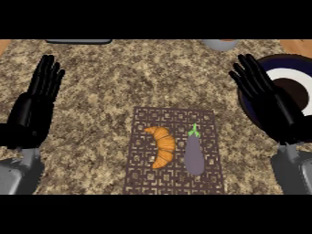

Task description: Pick the croissant from the placemat and place it in the plate

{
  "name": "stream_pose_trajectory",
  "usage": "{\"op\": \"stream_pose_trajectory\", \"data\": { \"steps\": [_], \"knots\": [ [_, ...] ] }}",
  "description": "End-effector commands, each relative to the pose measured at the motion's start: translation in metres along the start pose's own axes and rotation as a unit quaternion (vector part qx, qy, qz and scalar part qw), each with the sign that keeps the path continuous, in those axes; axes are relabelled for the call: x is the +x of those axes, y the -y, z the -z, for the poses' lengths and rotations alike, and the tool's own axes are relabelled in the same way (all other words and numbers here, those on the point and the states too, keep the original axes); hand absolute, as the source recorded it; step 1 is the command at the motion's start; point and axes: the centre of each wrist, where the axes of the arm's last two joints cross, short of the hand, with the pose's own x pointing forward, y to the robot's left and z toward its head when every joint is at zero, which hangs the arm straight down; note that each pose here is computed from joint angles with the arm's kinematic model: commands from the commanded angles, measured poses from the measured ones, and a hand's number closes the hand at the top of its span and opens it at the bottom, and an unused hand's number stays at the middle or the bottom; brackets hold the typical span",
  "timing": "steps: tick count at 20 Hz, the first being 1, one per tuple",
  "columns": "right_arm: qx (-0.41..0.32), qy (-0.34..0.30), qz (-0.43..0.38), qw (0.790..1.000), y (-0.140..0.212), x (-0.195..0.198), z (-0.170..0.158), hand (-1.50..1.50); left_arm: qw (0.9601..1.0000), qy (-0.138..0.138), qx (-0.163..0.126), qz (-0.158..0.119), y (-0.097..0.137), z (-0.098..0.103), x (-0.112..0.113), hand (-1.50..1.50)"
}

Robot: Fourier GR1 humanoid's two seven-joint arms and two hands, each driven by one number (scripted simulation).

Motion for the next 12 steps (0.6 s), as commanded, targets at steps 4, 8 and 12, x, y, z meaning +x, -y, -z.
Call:
{"op": "stream_pose_trajectory", "data": {
  "steps": [4, 8, 12],
  "knots": [
    [-0.001, 0.067, -0.085, 0.994, 0.003, 0.028, 0.039, 1.5, 0.9803, -0.197, 0.004, -0.005, 0.0, -0.04, -0.067, 0.0],
    [-0.094, 0.035, -0.334, 0.937, 0.042, 0.039, 0.029, 1.5, 0.9598, -0.279, -0.018, -0.022, 0.004, -0.067, -0.096, 0.0],
    [-0.177, 0.086, -0.255, 0.947, 0.01, -0.038, 0.021, -1.5, 0.9516, -0.305, -0.029, -0.029, 0.017, -0.073, -0.097, 0.0]
  ]
}}
